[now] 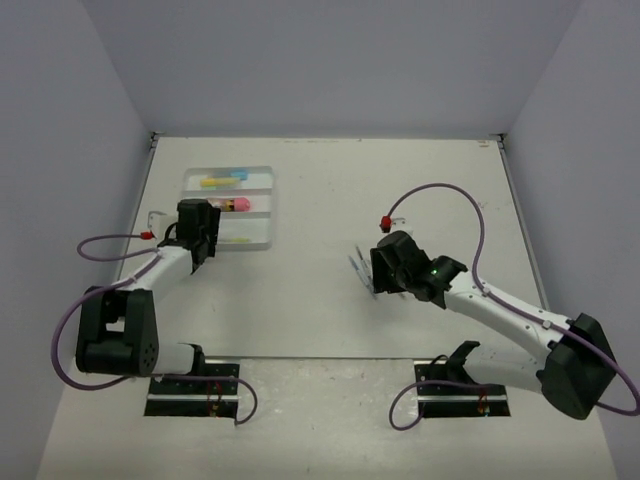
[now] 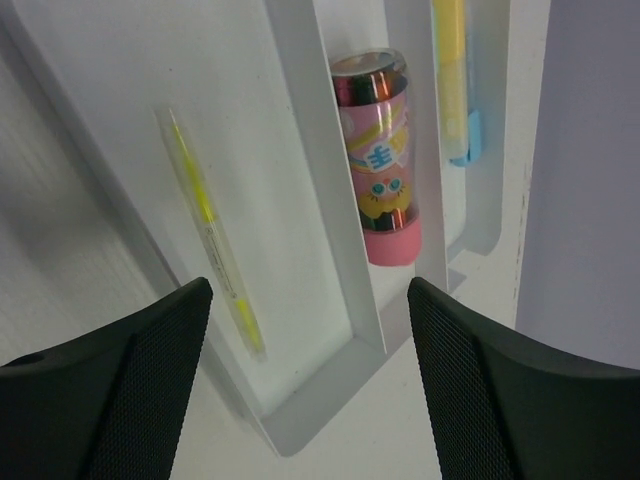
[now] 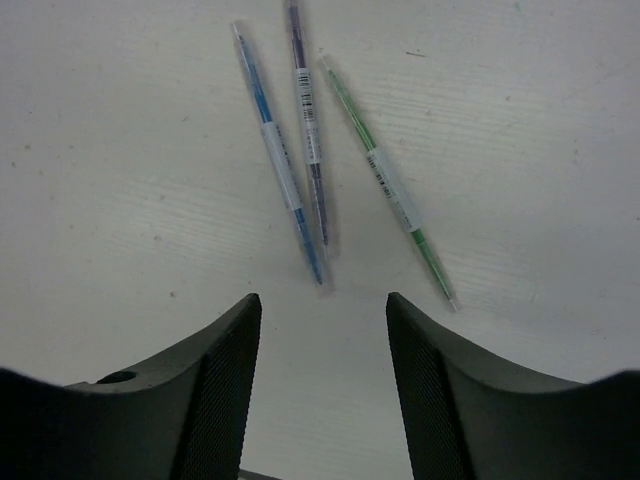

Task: Sort the stationery into containers
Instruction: Place the pen in the storage box, then pick up the pen from the center of the board.

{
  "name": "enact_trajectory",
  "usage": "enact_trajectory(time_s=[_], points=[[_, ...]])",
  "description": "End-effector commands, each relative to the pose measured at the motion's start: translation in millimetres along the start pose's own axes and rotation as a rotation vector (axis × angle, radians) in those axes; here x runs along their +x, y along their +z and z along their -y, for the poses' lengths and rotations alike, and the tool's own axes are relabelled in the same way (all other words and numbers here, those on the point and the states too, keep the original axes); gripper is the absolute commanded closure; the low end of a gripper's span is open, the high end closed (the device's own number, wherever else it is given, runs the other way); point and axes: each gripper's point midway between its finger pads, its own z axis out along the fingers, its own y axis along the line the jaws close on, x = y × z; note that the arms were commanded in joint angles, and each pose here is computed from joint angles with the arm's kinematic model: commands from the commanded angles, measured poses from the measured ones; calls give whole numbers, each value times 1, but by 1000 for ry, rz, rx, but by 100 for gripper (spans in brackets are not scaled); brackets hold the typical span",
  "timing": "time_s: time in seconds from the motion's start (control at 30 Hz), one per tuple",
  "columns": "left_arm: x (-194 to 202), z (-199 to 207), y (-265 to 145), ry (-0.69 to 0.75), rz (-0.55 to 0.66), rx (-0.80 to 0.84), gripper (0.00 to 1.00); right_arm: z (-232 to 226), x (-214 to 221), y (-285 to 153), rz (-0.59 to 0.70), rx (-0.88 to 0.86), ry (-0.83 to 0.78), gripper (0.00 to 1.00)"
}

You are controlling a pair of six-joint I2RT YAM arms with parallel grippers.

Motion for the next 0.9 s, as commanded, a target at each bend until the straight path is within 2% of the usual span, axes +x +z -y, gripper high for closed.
enact_trajectory(time_s=[0.0,0.07,0.2,0.33,0.4,0.6,0.87], points=[[-12,47,-40,21,-36,161,18,-5,-9,14,-76,-4,-58,52],[-21,74,-76,43,-55,282,14,-2,-9,24,-107,20,-87,56],[-35,115,-147,169,-60,549,0,12,-15,46,-150,68,-82,63],[-32,133,-196,361,-87,736,0,20,-16,61,-198,71,-95,63],[-21,135,-214,473,-137,816,0,16,-17,67,-223,54,-115,63],[-11,147,-234,637,-202,885,0,23,0,82,-331,80,-145,65],[-7,144,-247,703,-218,936,0,35,6,95,-427,138,-152,73]])
